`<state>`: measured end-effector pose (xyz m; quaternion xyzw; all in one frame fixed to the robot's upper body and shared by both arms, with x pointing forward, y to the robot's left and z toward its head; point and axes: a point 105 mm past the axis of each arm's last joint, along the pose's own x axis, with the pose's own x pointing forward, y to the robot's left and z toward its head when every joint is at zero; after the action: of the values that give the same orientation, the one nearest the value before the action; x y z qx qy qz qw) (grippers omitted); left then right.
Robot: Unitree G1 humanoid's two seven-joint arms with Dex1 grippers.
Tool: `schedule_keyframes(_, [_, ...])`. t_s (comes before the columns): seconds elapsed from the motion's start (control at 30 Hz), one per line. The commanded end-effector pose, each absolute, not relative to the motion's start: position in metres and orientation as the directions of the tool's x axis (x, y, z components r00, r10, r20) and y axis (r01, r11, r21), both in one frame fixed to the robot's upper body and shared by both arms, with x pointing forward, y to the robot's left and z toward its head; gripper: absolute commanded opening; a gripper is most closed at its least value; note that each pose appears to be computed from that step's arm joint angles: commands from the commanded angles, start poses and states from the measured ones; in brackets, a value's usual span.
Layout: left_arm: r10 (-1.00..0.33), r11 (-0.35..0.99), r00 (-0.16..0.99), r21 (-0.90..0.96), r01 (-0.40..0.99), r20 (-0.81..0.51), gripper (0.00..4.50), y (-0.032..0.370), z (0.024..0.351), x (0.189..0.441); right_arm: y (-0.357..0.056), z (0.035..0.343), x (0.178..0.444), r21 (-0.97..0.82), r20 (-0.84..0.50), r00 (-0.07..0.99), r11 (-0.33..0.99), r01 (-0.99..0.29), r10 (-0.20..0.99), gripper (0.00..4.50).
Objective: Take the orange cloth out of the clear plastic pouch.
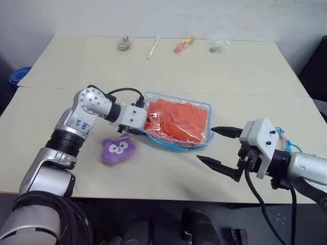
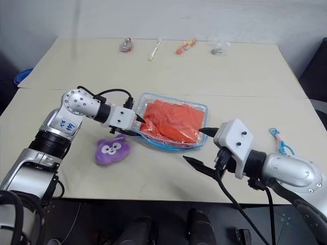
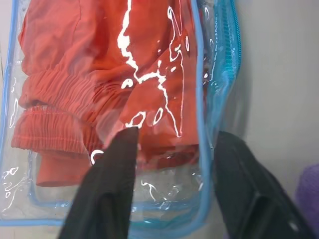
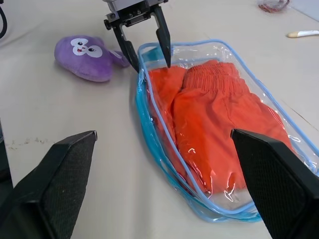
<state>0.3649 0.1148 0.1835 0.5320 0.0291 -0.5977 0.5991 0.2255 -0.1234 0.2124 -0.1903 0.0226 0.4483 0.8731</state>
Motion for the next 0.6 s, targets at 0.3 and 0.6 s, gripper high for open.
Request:
schedule_keyframes(0.3, [-0.778, -0.131, 0.238, 0.52, 0.844, -0.582, 0.05, 0.105, 0.201, 0.346, -0.12, 0.205, 0.226, -0.382, -0.221, 0.63, 0.528, -0.759, 0.745, 4.5])
schedule_keyframes(0.6, [-0.776, 0.163, 0.382, 0.424, 0.891, -0.502, 0.0, 0.093, 0.198, 0.332, -0.109, 0.173, 0.228, -0.412, -0.26, 0.667, 0.544, -0.731, 0.698, 2.92])
